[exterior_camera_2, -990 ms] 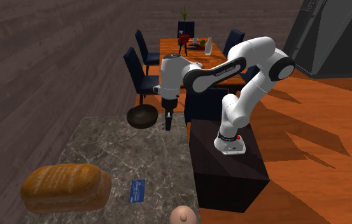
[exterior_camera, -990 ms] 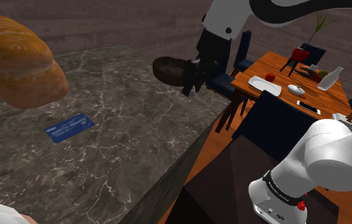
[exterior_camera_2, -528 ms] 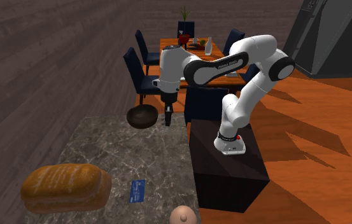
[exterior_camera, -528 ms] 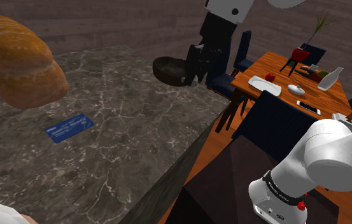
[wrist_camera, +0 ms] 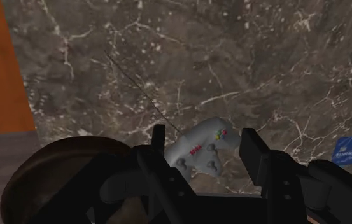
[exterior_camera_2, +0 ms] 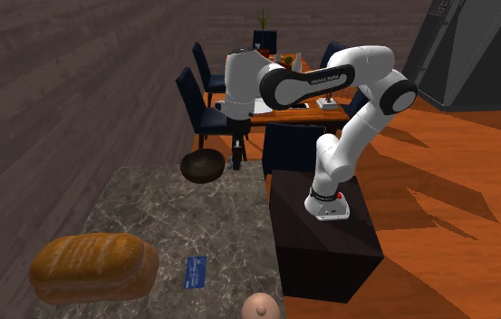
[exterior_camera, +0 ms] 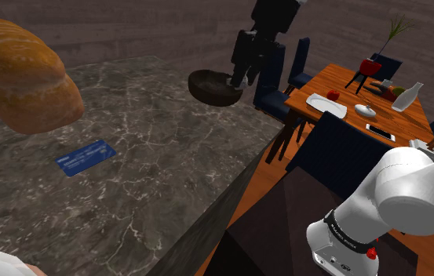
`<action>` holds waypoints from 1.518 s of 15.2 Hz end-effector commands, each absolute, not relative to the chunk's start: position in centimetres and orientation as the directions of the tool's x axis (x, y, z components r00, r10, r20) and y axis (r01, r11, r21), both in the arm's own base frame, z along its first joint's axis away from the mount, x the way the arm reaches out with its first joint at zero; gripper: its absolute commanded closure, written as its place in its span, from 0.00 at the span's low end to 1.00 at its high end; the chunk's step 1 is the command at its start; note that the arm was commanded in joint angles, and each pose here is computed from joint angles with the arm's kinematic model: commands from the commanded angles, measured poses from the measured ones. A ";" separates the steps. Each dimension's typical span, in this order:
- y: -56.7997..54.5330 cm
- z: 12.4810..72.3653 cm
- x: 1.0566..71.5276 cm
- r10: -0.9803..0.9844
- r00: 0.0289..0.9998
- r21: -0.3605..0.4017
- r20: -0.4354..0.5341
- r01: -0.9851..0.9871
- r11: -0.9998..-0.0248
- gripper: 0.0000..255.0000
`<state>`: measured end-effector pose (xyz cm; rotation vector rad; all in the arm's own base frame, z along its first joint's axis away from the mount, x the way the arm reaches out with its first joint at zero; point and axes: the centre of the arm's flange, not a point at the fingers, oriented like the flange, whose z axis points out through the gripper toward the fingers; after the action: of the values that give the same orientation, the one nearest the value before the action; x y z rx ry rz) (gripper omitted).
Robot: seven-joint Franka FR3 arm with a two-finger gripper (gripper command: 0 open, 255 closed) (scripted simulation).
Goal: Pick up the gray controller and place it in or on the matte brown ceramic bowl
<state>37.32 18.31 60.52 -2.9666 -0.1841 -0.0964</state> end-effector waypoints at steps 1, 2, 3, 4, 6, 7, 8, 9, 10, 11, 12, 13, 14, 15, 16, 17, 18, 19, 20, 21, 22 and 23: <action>17.6 61.0 39.2 0.117 0.990 -0.162 0.074 0.128 -0.978 1.00; 17.1 61.1 40.4 0.117 0.990 -0.162 0.074 0.128 -0.978 1.00; 16.7 61.2 41.6 0.117 0.990 -0.162 0.074 0.128 -0.978 1.00; 16.2 61.4 42.9 0.117 0.990 -0.162 0.074 0.128 -0.978 1.00; 15.3 61.6 45.3 0.117 0.990 -0.162 0.074 0.128 -0.978 1.00; 14.8 61.7 46.5 0.117 0.990 -0.162 0.074 0.128 -0.978 1.00; 14.3 61.8 47.8 0.117 0.990 -0.162 0.074 0.128 -0.978 1.00; 13.9 61.9 49.0 0.117 0.990 -0.162 0.074 0.128 -0.978 1.00; 13.4 62.0 50.2 0.117 0.990 -0.162 0.074 0.128 -0.978 1.00; 13.0 62.1 51.5 0.117 0.990 -0.162 0.074 0.128 -0.978 1.00; 12.5 62.2 52.7 0.117 0.990 -0.162 0.074 0.128 -0.978 1.00; 12.1 62.3 53.7 0.117 0.990 -0.162 0.074 0.128 -0.978 1.00; 12.1 61.8 53.7 0.117 0.990 -0.162 0.074 0.128 -0.978 1.00; 12.1 61.3 53.7 0.117 0.990 -0.162 0.074 0.128 -0.978 1.00; 12.1 60.8 53.7 0.117 0.990 -0.162 0.074 0.128 -0.978 1.00; 12.1 60.2 53.7 0.117 0.990 -0.162 0.074 0.128 -0.978 1.00; 12.1 59.7 53.7 0.117 0.990 -0.162 0.074 0.128 -0.978 1.00; 12.1 59.2 53.7 0.117 0.990 -0.162 0.074 0.128 -0.978 1.00; 12.1 58.6 53.7 0.117 0.990 -0.162 0.074 0.128 -0.978 1.00; 12.1 58.1 53.7 0.117 0.990 -0.162 0.074 0.128 -0.978 1.00; 12.1 57.6 53.7 0.117 0.990 -0.162 0.074 0.128 -0.978 1.00; 12.1 57.1 53.7 0.117 0.990 -0.162 0.074 0.128 -0.978 1.00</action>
<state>53.77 12.11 57.57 -2.9670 -0.1837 -0.0944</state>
